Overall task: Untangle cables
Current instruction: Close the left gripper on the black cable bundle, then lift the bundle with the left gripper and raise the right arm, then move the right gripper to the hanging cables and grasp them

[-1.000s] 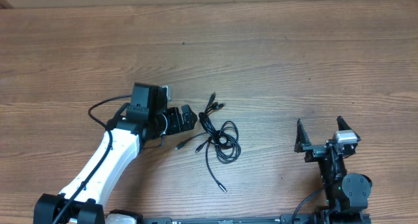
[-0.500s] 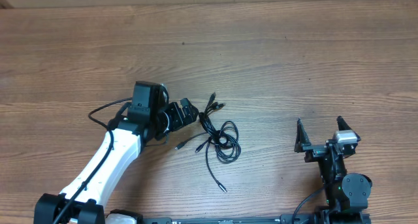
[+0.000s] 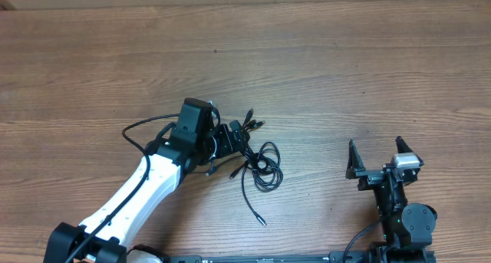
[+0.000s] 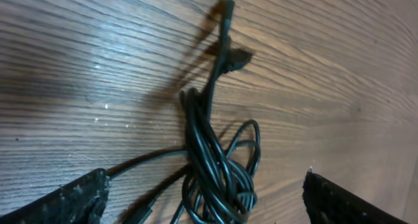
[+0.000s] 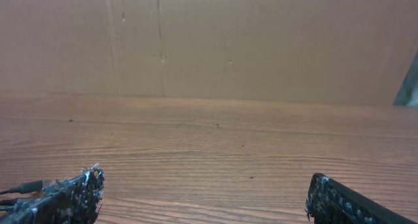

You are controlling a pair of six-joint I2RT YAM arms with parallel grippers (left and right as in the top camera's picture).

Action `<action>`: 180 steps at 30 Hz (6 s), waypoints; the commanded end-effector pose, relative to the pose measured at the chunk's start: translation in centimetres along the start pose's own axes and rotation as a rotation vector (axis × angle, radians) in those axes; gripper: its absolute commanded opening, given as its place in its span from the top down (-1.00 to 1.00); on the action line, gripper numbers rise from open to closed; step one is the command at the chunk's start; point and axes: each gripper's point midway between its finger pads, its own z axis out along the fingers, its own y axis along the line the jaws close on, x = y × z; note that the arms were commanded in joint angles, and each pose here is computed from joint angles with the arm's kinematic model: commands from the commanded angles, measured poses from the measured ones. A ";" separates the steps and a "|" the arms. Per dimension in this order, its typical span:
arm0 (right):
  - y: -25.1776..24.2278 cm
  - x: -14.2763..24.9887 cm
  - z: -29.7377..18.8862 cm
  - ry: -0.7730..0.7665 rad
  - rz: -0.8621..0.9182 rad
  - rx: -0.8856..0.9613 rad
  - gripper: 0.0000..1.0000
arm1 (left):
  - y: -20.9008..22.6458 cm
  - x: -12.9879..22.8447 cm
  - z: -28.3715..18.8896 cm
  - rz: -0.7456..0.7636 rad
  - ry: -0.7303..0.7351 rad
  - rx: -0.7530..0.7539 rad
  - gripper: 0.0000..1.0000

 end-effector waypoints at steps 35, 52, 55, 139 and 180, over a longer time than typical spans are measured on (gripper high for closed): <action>-0.3 0.2 0.0 -0.002 0.004 0.015 -1.00 | -1.0 -0.3 3.4 -0.016 0.003 0.000 0.92; -0.3 0.2 0.0 -0.003 0.003 0.016 -1.00 | -9.2 -3.3 -4.9 0.114 -0.023 0.106 0.92; -0.3 0.2 0.0 -0.003 0.004 0.015 -1.00 | -10.3 -3.7 -6.6 0.115 -0.034 0.118 0.92; 23.0 -2.8 1.8 0.783 0.278 -0.937 -1.00 | -4.2 -1.5 -8.8 -0.241 -0.006 -0.211 0.91; 25.9 -1.3 1.0 0.600 -0.126 -1.117 -0.62 | -7.2 0.5 -6.6 -0.334 0.180 -0.069 0.92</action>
